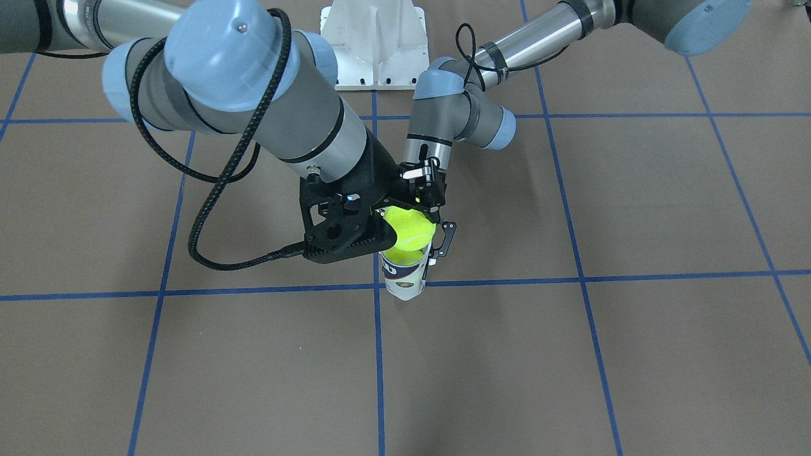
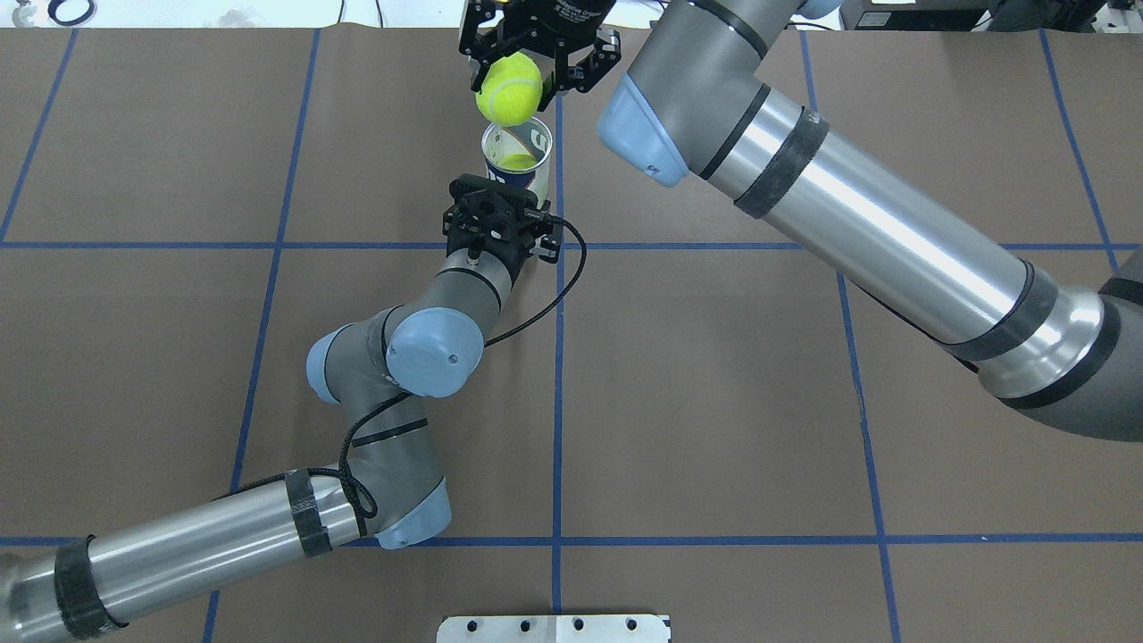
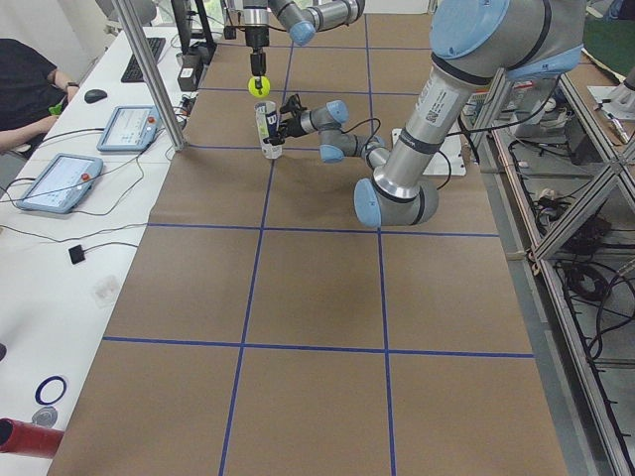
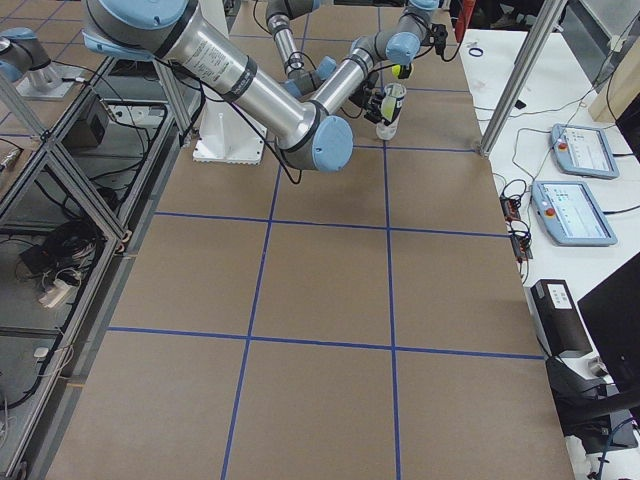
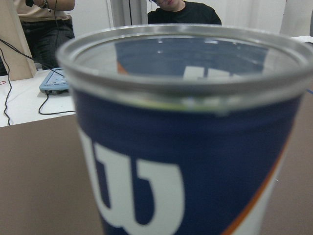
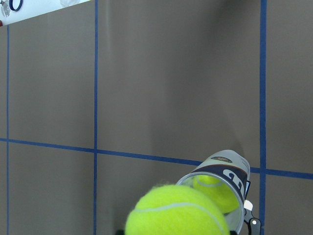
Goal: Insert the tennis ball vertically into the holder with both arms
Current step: 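Drop the second ball into the can and open the right gripper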
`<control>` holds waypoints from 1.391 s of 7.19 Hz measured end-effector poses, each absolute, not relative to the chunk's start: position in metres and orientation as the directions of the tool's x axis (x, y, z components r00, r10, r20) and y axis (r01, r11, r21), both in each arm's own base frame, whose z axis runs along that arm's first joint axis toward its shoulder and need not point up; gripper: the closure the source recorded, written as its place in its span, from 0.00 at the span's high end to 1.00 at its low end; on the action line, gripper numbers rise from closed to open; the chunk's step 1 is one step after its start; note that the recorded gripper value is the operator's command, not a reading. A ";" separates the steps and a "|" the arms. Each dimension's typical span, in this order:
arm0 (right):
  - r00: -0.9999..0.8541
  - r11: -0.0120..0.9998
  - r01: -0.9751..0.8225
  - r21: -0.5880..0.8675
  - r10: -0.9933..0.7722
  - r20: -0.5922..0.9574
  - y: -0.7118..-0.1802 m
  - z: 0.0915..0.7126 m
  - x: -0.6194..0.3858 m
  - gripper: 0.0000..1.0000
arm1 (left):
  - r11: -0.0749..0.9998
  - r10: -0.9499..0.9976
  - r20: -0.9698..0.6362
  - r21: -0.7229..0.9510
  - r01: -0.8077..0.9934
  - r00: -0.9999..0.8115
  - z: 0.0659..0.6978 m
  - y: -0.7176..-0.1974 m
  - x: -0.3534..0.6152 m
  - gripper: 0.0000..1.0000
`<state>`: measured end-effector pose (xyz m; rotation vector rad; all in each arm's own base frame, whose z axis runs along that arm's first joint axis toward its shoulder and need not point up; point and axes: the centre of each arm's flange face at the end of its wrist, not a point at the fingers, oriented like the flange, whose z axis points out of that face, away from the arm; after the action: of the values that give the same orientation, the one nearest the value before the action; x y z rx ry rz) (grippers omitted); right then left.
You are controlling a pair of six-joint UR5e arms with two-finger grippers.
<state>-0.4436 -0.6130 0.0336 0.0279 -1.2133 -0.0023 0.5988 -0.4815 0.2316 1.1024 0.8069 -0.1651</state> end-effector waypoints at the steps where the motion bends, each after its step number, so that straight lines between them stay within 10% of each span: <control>1: 0.365 1.000 -0.013 0.019 -0.013 0.931 -0.609 0.038 -0.454 0.00 | 0.471 0.261 -0.653 0.729 0.497 0.711 0.232 -0.481 0.599 0.69; 2: 0.381 1.000 -0.014 0.007 -0.001 0.925 -0.607 0.043 -0.459 0.00 | 0.471 0.261 -0.653 0.729 0.497 0.711 0.232 -0.481 0.599 0.69; 4: 0.406 1.000 -0.024 -0.010 0.019 0.914 -0.607 0.046 -0.463 0.97 | 0.471 0.261 -0.652 0.729 0.496 0.712 0.232 -0.481 0.599 0.69; 7: 0.420 0.999 -0.047 -0.020 0.038 0.907 -0.606 0.043 -0.462 0.99 | 0.472 0.261 -0.652 0.729 0.495 0.711 0.233 -0.481 0.599 0.69; 10: 0.419 0.997 -0.070 -0.025 0.052 0.907 -0.604 0.039 -0.460 0.99 | 0.470 0.259 -0.649 0.732 0.493 0.716 0.234 -0.480 0.600 0.99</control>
<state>-0.4595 -0.6043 0.0394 0.0176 -1.1360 0.0765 0.5998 -0.4804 0.2343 1.1025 0.8003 -0.1635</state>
